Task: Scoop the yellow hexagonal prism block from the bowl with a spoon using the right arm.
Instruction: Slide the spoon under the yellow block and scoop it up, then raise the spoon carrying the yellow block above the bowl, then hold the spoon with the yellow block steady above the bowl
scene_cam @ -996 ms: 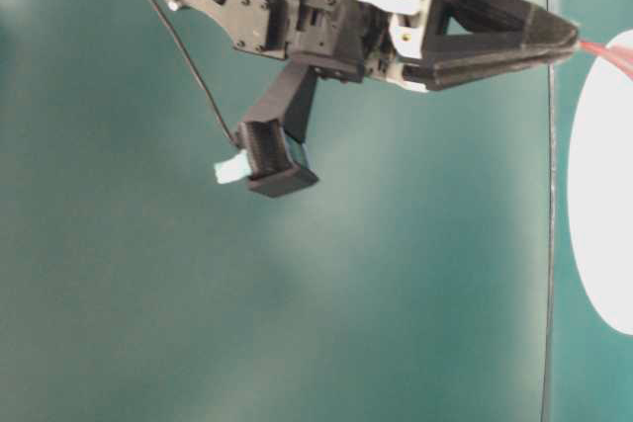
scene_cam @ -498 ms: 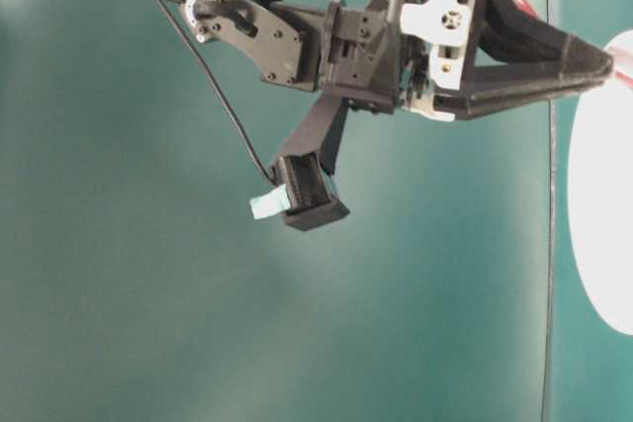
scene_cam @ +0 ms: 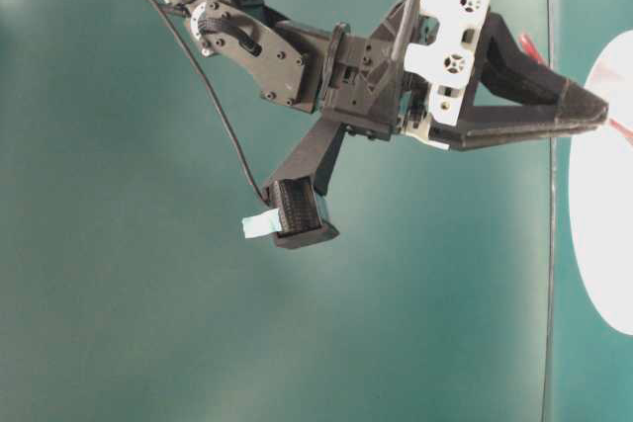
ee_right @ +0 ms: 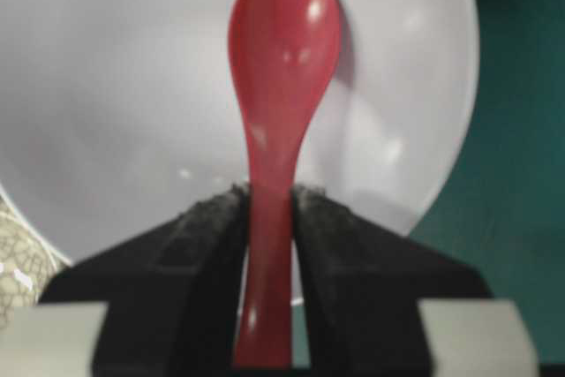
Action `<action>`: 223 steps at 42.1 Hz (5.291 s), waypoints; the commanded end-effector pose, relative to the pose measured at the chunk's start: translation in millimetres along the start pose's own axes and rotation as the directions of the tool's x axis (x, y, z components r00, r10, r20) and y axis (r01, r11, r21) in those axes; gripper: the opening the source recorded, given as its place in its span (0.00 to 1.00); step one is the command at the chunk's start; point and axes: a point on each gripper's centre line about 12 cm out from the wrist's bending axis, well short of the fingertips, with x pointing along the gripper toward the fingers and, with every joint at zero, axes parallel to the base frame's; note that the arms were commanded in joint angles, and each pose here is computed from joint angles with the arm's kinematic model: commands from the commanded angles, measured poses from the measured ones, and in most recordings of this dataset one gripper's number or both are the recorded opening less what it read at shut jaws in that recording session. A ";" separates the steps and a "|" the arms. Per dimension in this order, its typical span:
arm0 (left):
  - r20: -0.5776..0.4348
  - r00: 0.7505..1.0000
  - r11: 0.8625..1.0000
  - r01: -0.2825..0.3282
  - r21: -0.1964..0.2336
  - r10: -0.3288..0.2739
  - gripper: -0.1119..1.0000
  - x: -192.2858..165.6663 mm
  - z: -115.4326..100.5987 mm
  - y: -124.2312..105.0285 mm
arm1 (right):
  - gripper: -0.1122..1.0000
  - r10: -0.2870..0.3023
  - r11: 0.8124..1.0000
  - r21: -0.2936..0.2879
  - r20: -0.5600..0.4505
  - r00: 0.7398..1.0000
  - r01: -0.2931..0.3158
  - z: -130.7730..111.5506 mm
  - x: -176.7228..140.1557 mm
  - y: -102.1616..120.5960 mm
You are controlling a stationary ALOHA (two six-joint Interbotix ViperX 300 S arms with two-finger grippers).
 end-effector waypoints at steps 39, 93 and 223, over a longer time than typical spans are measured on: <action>0.023 1.000 1.000 0.002 0.005 -0.002 0.22 2.3 9.9 -0.4 | 0.32 -0.049 0.996 -0.068 0.149 0.988 0.060 17.5 -18.7 16.5; 0.029 1.000 1.000 0.002 0.005 -0.002 0.22 1.2 11.1 -0.4 | 0.32 -0.109 0.986 -0.068 0.447 0.888 0.155 -6.2 -101.9 43.0; 0.037 0.999 1.000 0.002 0.008 -0.003 0.22 0.7 12.7 -0.5 | 0.32 -0.108 0.983 -0.077 0.481 0.870 0.165 -11.7 -123.3 48.1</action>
